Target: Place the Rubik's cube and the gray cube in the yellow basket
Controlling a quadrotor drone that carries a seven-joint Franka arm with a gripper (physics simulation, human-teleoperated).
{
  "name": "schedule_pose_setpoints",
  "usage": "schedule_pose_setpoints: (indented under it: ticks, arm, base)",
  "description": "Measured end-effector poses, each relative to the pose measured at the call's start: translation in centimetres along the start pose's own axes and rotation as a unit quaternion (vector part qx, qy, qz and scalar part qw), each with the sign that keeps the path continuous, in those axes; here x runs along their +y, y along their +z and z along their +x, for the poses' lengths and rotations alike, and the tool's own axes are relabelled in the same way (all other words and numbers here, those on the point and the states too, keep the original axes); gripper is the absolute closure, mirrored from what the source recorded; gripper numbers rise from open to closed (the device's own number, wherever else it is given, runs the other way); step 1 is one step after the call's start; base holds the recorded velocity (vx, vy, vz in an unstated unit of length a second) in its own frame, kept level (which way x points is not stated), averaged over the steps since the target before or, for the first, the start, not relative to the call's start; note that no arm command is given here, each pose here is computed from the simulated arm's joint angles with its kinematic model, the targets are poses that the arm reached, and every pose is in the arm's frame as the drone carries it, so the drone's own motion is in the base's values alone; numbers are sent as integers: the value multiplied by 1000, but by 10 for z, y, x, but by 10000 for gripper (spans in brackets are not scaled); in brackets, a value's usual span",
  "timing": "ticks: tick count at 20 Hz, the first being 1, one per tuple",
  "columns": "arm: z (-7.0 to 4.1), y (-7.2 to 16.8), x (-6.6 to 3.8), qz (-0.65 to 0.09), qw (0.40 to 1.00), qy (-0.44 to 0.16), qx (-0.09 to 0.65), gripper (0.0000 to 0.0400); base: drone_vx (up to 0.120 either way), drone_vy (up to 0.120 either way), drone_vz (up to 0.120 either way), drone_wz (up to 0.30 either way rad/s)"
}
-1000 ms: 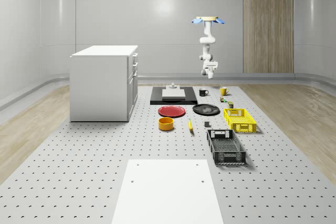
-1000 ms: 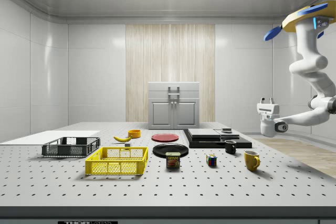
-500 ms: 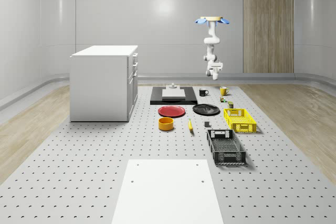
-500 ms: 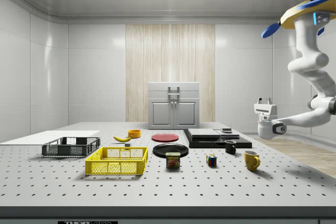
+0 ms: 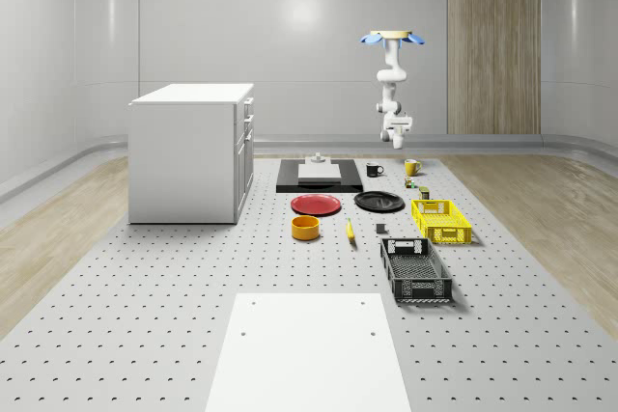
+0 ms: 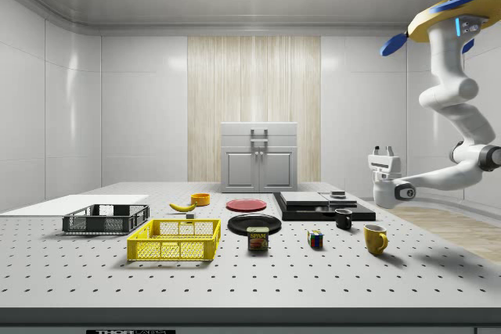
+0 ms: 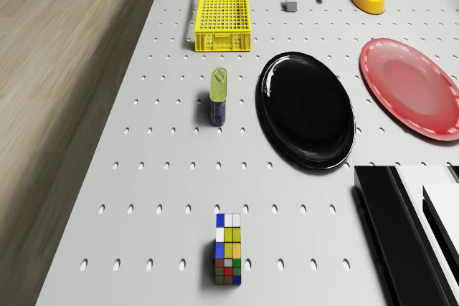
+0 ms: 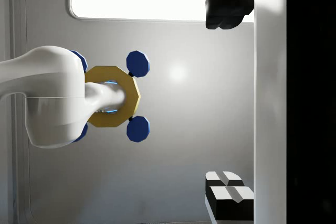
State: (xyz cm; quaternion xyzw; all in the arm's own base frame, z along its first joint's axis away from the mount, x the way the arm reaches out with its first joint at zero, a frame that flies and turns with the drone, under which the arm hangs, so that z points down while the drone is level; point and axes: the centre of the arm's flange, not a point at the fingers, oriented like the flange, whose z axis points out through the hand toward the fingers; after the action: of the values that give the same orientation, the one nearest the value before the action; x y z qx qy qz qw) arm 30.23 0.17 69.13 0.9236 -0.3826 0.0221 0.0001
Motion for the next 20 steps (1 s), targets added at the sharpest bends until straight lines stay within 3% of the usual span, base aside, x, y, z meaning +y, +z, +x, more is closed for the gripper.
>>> schedule_pose_setpoints:
  ticks: [12,16,20]
  arm:
    - [-9,1,-7,-37,998,-1,43,0]
    - [-17,3,-16,-80,993,-2,88,0]
    - [-33,11,-31,-162,972,-4,172,0]
  base:
    - [120,0,0,0]
    - [120,0,0,0]
    - [120,0,-30,0]
